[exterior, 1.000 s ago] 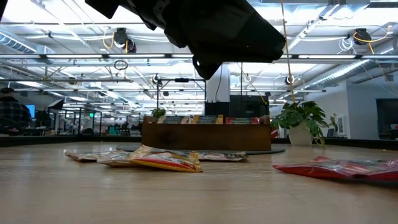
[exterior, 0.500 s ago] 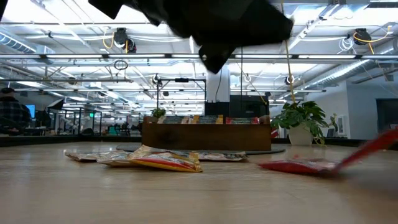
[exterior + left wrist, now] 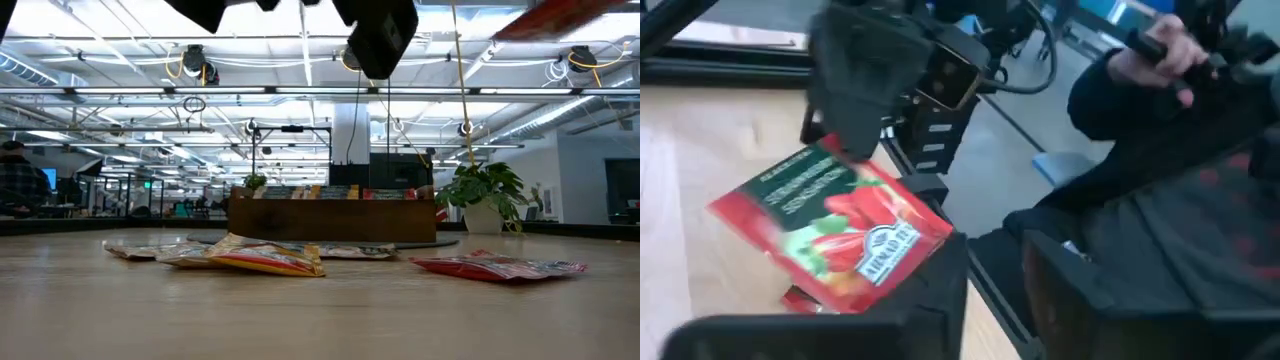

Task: Pick & Place Tea
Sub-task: Put the red tea bag into the right section of the wooden organizer

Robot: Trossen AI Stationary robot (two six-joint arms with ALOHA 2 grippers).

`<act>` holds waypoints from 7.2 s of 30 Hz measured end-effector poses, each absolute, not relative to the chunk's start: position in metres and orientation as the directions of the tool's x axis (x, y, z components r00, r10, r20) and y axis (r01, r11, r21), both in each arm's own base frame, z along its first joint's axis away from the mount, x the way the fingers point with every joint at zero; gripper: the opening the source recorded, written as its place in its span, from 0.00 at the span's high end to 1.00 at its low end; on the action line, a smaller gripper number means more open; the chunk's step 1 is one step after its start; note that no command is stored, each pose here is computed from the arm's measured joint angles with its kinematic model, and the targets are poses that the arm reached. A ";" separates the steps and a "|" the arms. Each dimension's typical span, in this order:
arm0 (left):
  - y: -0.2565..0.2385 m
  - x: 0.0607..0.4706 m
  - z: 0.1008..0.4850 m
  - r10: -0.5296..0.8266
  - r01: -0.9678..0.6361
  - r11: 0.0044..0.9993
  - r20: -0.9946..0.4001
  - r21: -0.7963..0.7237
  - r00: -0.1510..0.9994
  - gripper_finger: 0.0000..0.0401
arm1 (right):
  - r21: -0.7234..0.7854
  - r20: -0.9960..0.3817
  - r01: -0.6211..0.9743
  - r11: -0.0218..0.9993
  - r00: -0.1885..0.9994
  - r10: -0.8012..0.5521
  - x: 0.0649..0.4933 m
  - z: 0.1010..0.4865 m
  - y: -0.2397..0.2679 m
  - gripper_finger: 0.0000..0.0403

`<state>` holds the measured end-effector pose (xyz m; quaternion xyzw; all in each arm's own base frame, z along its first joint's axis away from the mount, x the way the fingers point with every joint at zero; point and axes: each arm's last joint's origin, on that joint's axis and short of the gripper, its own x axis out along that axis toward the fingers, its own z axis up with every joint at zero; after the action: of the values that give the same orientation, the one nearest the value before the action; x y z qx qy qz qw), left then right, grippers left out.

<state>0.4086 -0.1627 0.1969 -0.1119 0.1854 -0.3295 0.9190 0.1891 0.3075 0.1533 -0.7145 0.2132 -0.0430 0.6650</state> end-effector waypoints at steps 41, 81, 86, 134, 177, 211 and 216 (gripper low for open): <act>-0.092 0.419 0.209 -0.544 0.355 0.800 -0.335 -0.484 0.769 0.31 | -0.935 -0.113 -0.248 -0.253 0.886 -0.449 0.207 0.150 0.296 1.00; -0.101 0.417 0.207 -0.639 0.434 0.736 -0.319 -0.520 0.700 0.32 | -0.935 -0.111 -0.260 -0.242 0.861 -0.496 0.234 0.165 0.292 1.00; -0.107 0.418 0.203 -0.664 0.476 0.722 -0.307 -0.503 0.682 0.32 | -0.932 -0.111 -0.264 -0.248 0.859 -0.499 0.235 0.165 0.291 1.00; -0.097 0.404 0.231 -0.414 0.428 0.902 -0.396 -0.056 0.820 0.99 | -0.779 -0.054 0.269 0.566 0.871 -0.488 0.172 0.162 0.235 0.98; -0.123 0.387 0.240 0.013 0.040 0.993 -0.429 0.115 0.903 0.99 | 0.127 -0.080 -0.032 0.991 0.996 0.043 0.210 0.187 0.111 0.53; -0.110 0.392 0.234 0.024 0.019 0.996 -0.459 0.089 0.888 0.99 | 0.087 -0.138 -0.069 0.994 0.987 0.081 0.238 0.175 0.097 0.98; -0.109 0.392 0.233 0.008 0.031 0.997 -0.467 0.075 0.884 0.99 | 0.079 -0.140 -0.044 0.996 0.989 0.055 0.238 0.175 0.096 1.00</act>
<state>0.3917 -0.1091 0.2330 0.0403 0.2403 -0.0059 0.9698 0.2383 0.0963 0.1747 0.0381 0.0712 0.0247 0.9964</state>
